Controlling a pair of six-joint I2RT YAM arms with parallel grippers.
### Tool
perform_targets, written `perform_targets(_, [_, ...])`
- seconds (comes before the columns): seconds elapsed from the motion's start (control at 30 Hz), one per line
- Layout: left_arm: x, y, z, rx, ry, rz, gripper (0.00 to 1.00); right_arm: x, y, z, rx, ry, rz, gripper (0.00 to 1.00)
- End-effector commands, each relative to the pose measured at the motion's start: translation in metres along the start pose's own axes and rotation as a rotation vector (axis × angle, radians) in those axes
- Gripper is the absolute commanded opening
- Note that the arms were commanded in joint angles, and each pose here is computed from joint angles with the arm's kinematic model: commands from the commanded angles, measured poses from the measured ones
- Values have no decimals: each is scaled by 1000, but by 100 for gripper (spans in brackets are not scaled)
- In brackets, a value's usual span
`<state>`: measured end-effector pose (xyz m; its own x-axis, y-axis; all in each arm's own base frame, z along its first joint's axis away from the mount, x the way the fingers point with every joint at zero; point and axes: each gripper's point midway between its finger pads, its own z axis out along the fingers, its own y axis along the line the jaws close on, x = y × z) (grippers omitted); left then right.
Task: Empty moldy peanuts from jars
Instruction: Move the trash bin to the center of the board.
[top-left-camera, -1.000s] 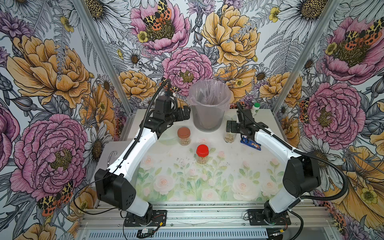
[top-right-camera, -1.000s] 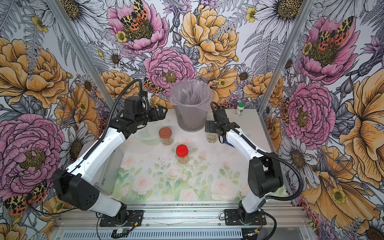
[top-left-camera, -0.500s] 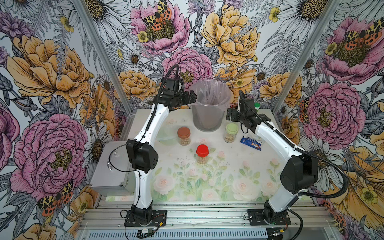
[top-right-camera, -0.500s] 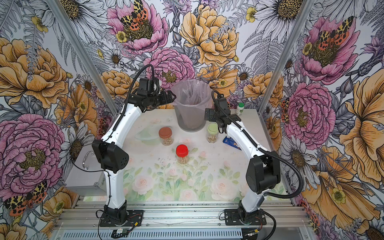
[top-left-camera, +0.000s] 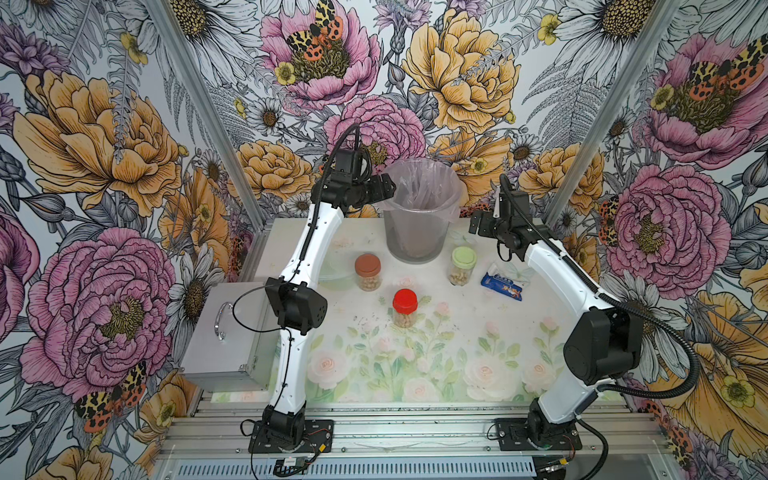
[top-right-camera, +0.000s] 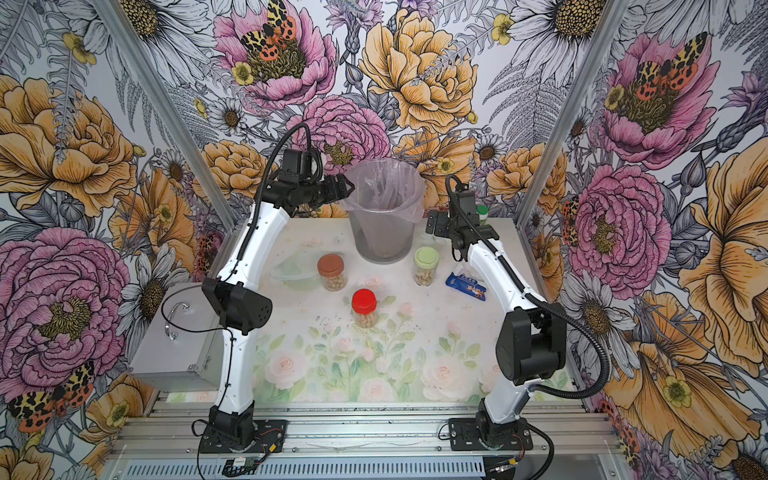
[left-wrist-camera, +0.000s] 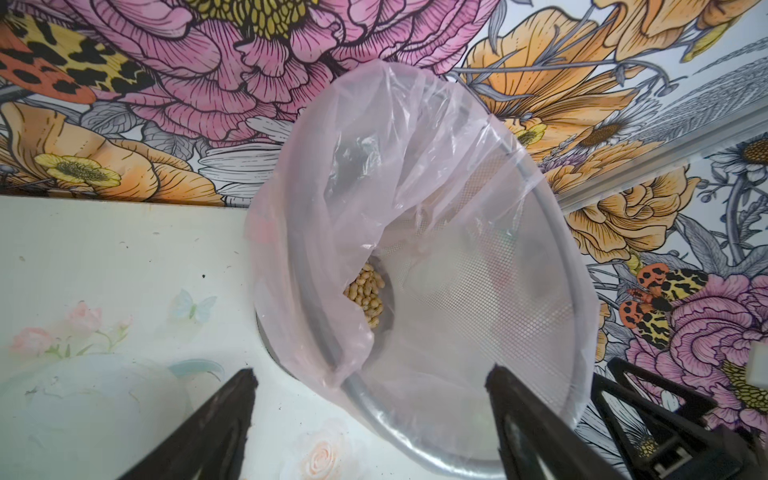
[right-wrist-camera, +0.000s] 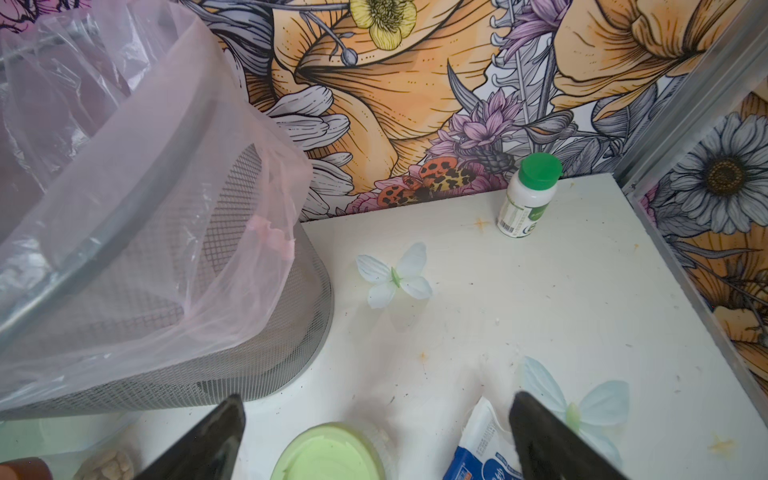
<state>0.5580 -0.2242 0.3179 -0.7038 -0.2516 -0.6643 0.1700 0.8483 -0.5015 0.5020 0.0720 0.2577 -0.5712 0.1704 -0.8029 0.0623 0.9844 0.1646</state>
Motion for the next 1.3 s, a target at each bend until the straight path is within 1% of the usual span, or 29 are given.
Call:
perform_targets(0.0, [21, 19, 24, -65, 61, -35, 87, -16, 0, 0, -16, -44, -3, 99])
perform_targets(0.23, [19, 24, 40, -74, 46, -41, 87, -21, -4, 1, -26, -58, 3, 99])
perform_targets(0.33, [17, 23, 44, -73, 35, -47, 84, -23, -6, 1, -15, -65, -8, 99])
perform_targets(0.47, [20, 23, 51, -79, 33, -49, 72, -27, -16, 7, 13, -73, 9, 99])
perform_targets(0.57, [21, 23, 53, -84, 32, -48, 64, -33, -30, 17, 62, -84, 67, 99])
perform_targets(0.63, [20, 22, 52, -82, 30, -46, 59, -37, -39, 28, 82, -86, 126, 99])
perform_targets(0.73, [20, 23, 52, -81, 30, -46, 56, -41, -50, 55, 79, -72, 210, 96])
perform_targets(0.77, [20, 22, 53, -79, 31, -46, 56, -39, -51, 67, 69, -59, 232, 95])
perform_targets(0.8, [20, 22, 52, -78, 30, -45, 55, -41, -49, 77, 51, -55, 243, 89])
perform_targets(0.83, [19, 23, 52, -77, 31, -45, 54, -42, -46, 86, 39, -50, 244, 85])
perform_targets(0.87, [19, 24, 52, -78, 32, -46, 53, -42, -44, 94, 34, -47, 243, 83])
perform_targets(0.97, [20, 25, 54, -70, 40, -46, 52, -43, -41, 121, 23, -42, 237, 83])
perform_targets(1.1, [21, 26, 54, -65, 44, -47, 51, -40, -32, 148, 3, -32, 224, 81])
perform_targets(1.27, [18, 27, 53, -62, 39, -53, 48, -31, -3, 170, -49, 2, 195, 78])
